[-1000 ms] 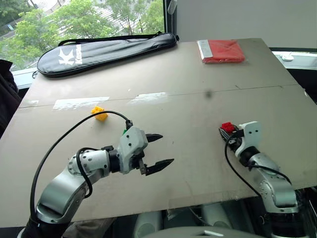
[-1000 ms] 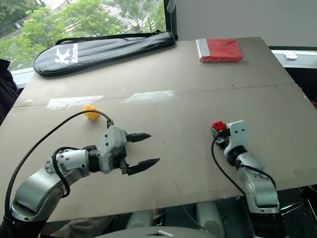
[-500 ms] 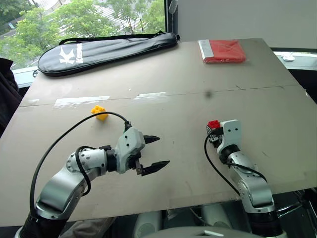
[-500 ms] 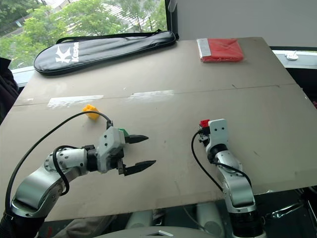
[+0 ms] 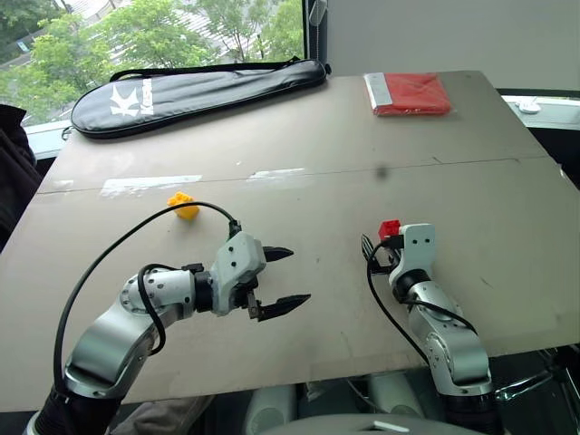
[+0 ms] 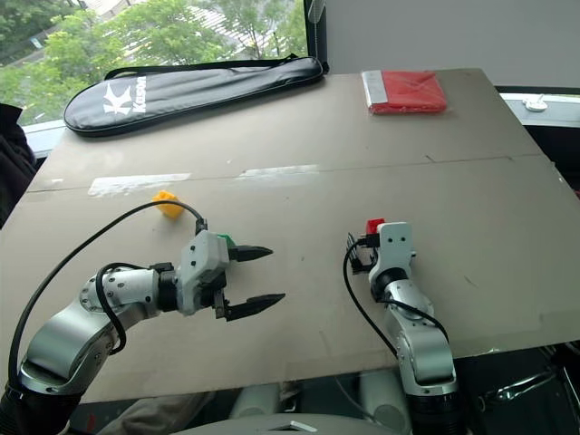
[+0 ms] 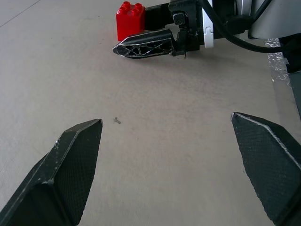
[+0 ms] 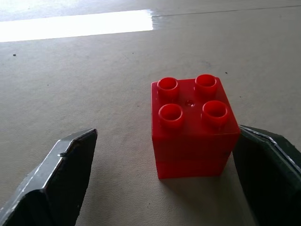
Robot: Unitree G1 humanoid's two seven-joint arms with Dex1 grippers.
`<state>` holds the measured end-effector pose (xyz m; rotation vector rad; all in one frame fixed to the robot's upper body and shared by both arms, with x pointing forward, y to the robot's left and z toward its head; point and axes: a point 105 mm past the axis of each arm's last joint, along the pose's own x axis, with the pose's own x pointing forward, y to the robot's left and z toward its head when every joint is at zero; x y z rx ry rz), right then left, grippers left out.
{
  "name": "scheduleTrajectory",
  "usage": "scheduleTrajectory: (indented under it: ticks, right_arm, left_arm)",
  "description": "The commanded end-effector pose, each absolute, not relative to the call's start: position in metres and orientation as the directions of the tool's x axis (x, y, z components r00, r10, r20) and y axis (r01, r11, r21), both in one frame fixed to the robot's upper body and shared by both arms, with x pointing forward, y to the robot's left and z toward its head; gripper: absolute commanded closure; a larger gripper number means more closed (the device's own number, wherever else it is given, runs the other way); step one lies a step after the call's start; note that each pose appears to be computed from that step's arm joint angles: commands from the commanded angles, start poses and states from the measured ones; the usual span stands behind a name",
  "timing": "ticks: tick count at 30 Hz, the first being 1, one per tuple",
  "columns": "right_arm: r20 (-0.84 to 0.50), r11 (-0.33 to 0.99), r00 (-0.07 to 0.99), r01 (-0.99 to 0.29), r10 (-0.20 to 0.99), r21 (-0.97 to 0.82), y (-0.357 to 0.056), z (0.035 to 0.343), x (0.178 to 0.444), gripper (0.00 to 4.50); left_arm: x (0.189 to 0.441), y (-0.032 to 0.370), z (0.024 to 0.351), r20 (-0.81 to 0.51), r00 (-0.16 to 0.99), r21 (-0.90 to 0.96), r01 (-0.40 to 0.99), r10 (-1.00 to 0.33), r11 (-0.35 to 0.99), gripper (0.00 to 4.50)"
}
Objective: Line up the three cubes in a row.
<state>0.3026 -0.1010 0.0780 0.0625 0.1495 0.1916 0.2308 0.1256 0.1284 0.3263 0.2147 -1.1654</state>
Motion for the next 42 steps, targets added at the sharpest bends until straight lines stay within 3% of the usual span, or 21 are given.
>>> scheduleTrajectory:
  ticks: [1, 5, 13, 18, 23, 29, 42]
  right_arm:
    - [-0.143, 0.981, 0.972, -0.177, 0.187, 0.083, -0.107, 0.080, 0.298, 0.05]
    - [-0.125, 0.979, 0.972, -0.194, 0.200, 0.057, -0.114, 0.085, 0.290, 0.05]
    - [-0.133, 0.925, 0.920, -0.377, 0.369, -0.046, -0.140, 0.094, 0.257, 0.05]
    - [-0.196, 0.792, 0.786, -0.607, 0.586, -0.067, -0.147, 0.094, 0.230, 0.05]
    - [-0.109, 0.585, 0.588, -0.809, 0.802, -0.061, -0.133, 0.112, 0.208, 0.05]
    - [-0.061, 0.437, 0.447, -0.891, 0.893, -0.121, -0.126, 0.123, 0.200, 0.05]
    - [-0.025, 0.420, 0.432, -0.888, 0.902, -0.189, -0.125, 0.138, 0.209, 0.05]
  left_arm:
    - [0.232, 0.125, 0.133, -0.316, 0.388, 0.168, 0.921, -0.866, 0.351, 0.00]
    - [0.230, 0.127, 0.133, -0.302, 0.422, 0.173, 0.906, -0.855, 0.386, 0.00]
    - [0.220, 0.144, 0.133, -0.169, 0.665, 0.238, 0.744, -0.727, 0.625, 0.00]
    - [0.215, 0.161, 0.128, -0.072, 0.844, 0.248, 0.531, -0.531, 0.810, 0.00]
    - [0.225, 0.189, 0.111, -0.063, 0.961, 0.356, 0.274, -0.269, 0.894, 0.00]
    - [0.247, 0.193, 0.097, -0.041, 0.991, 0.345, 0.131, -0.125, 0.929, 0.00]
    - [0.280, 0.183, 0.058, -0.177, 0.983, 0.309, 0.093, -0.039, 0.947, 0.00]
